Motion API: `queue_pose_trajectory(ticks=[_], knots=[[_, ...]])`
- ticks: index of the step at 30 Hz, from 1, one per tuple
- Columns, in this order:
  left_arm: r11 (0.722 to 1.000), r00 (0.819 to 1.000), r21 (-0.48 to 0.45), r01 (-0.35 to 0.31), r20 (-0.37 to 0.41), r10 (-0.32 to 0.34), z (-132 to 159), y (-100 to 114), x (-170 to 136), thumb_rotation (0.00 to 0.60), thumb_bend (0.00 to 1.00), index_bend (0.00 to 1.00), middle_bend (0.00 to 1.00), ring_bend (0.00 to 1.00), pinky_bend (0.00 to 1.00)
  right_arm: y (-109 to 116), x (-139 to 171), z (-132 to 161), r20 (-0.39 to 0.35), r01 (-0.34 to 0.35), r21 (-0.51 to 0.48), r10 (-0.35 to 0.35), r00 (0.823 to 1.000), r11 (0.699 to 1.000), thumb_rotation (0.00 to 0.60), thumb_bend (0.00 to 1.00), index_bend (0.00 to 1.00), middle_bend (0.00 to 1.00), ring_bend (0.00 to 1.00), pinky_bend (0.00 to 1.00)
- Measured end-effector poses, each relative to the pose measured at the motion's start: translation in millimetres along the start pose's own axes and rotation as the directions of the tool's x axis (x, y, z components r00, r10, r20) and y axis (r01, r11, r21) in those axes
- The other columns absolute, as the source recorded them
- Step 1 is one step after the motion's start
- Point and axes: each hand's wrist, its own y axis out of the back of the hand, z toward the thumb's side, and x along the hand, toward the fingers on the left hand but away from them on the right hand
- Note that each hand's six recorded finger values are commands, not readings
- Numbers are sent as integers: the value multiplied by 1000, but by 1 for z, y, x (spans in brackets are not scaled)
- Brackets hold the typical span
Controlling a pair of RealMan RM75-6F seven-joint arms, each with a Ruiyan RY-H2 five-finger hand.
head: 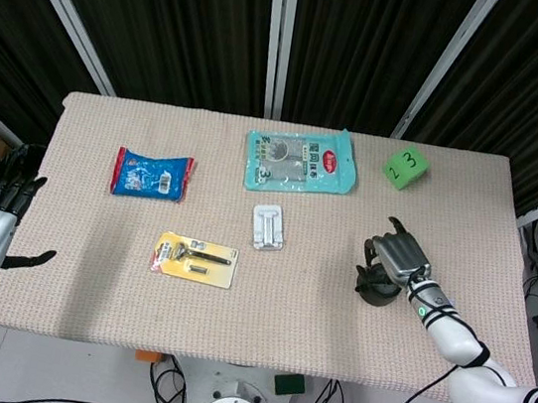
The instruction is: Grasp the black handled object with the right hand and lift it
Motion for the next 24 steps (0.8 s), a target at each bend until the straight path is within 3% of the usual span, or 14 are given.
queue_pose_trajectory(ticks=[3,24], knots=[[1000,1000,1,2,1,-2,0,-1,0,471,0,61,23,20,131,-1,1,-1,1,-4,-5,4,1000,1000,314,178,501,423,390,11],[1000,1000,2,4,2,-4,0,-1,1,471,0,61,23,20,131,-7,0,1,0,-52,-16,52,999,999,314,159,683,579,559,0]])
